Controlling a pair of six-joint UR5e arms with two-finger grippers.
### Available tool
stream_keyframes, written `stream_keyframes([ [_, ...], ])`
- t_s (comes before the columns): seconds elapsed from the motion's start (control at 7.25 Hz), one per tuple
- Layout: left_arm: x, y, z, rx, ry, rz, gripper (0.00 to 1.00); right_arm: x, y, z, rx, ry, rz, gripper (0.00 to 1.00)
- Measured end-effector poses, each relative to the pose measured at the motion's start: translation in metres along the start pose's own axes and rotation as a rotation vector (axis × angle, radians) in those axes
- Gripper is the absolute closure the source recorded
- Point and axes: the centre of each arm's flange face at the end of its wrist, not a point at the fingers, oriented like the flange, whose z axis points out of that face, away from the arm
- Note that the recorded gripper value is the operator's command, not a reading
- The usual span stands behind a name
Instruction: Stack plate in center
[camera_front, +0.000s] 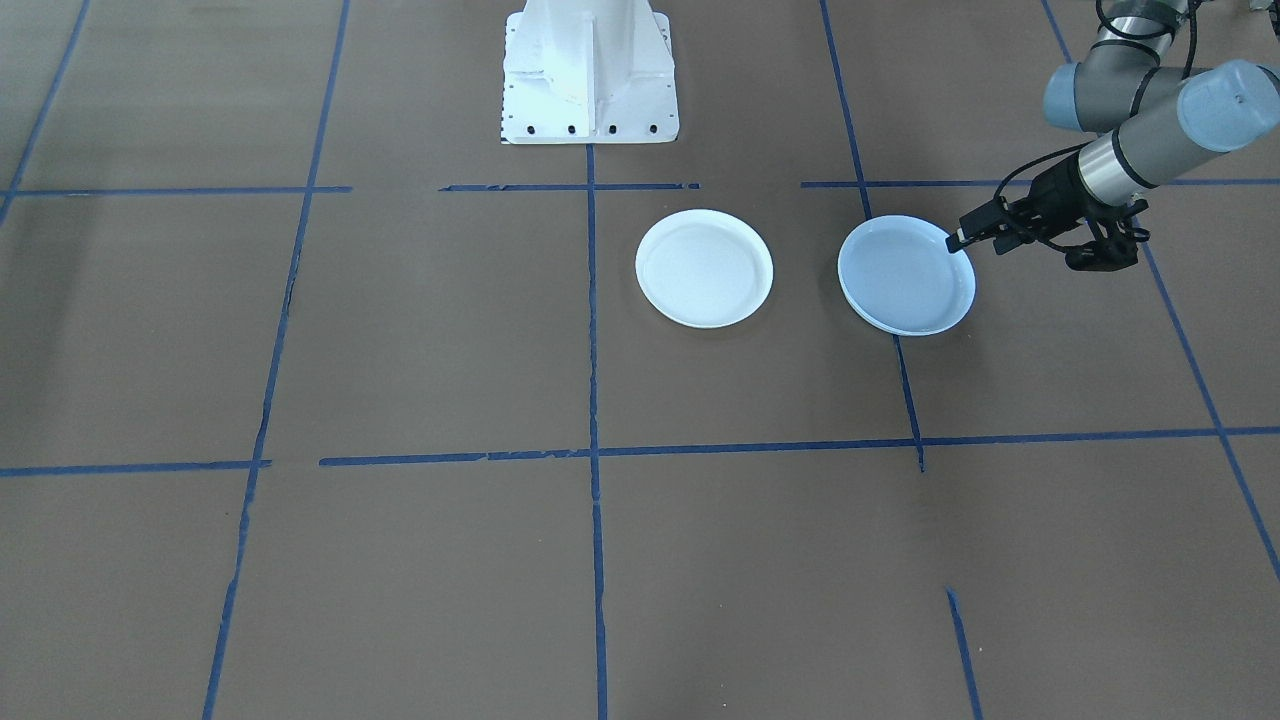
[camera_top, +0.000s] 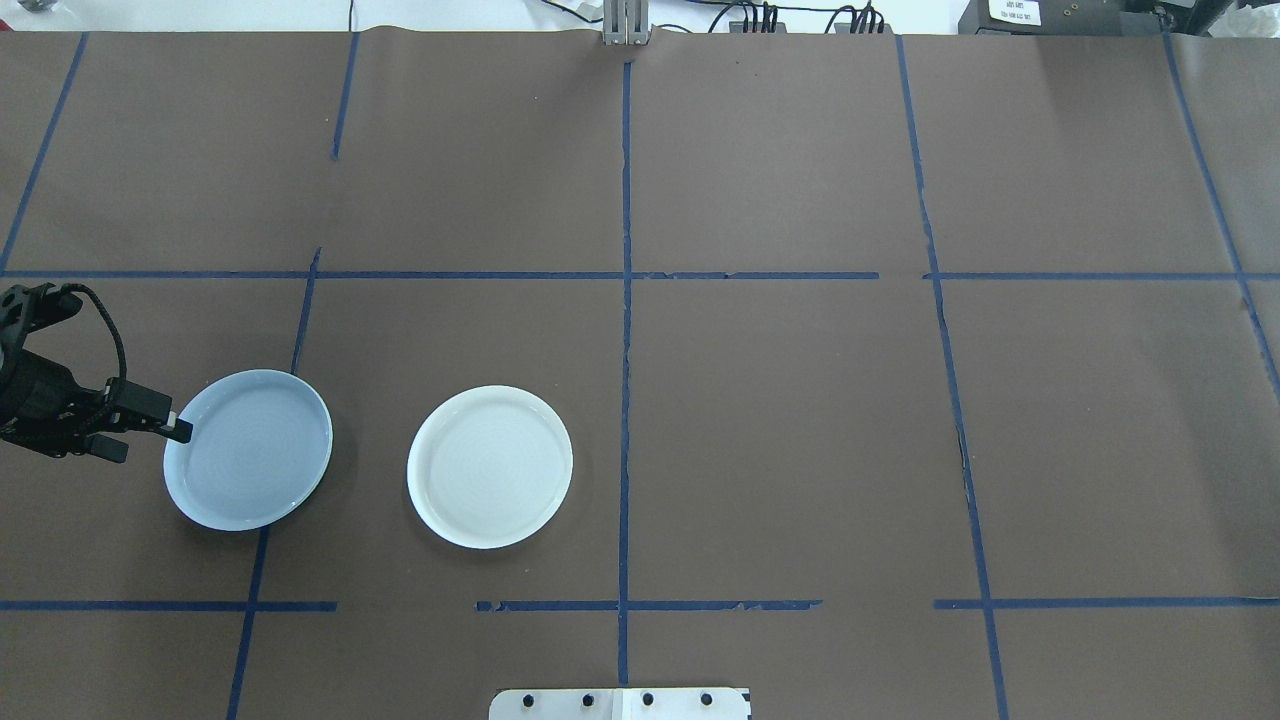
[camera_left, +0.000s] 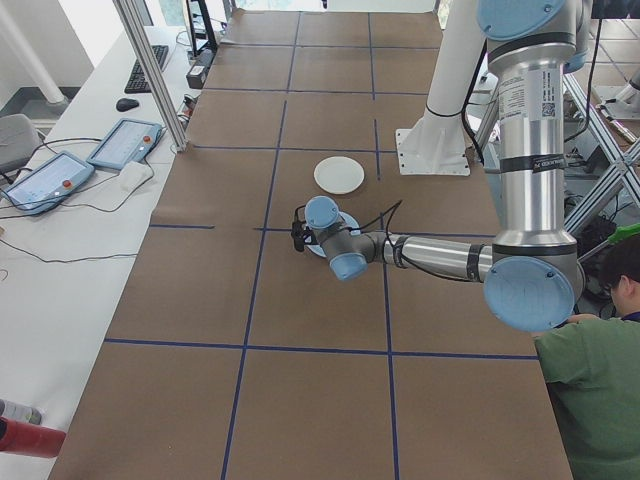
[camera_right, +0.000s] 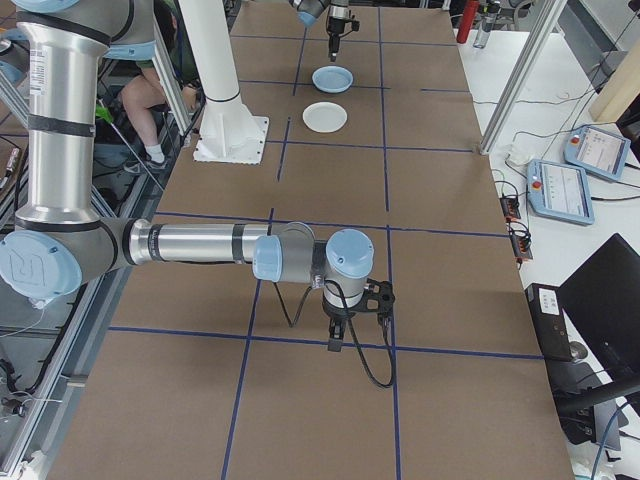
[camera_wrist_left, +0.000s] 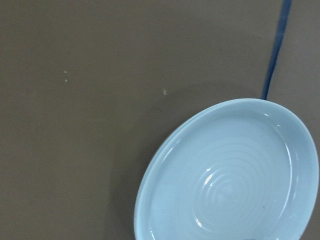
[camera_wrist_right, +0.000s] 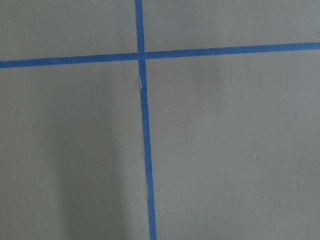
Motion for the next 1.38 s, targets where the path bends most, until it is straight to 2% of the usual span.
stream_keyframes([
  [0.28, 0.053, 0.016, -0.017, 0.028, 0.041, -0.017, 0.0, 0.0, 0.0, 0.0, 0.0, 0.0, 0.0, 0.0],
  [0.41, 0.089, 0.028, -0.008, 0.027, 0.045, -0.044, 0.0, 0.0, 0.0, 0.0, 0.0, 0.0, 0.0, 0.0],
  [0.55, 0.128, 0.038, 0.014, 0.029, 0.036, -0.098, 0.0, 0.0, 0.0, 0.0, 0.0, 0.0, 0.0, 0.0],
  [0.83, 0.186, 0.051, 0.062, 0.069, -0.017, -0.193, 0.0, 0.0, 0.0, 0.0, 0.0, 0.0, 0.0, 0.0],
  [0.97, 0.201, 0.054, 0.079, 0.084, -0.035, -0.219, 0.0, 0.0, 0.0, 0.0, 0.0, 0.0, 0.0, 0.0],
  [1.24, 0.216, 0.05, 0.106, 0.086, -0.055, -0.247, 0.0, 0.0, 0.0, 0.0, 0.0, 0.0, 0.0, 0.0],
  [1.38, 0.218, 0.048, 0.118, 0.08, -0.066, -0.256, 0.08, 0.0, 0.0, 0.0, 0.0, 0.0, 0.0, 0.0],
])
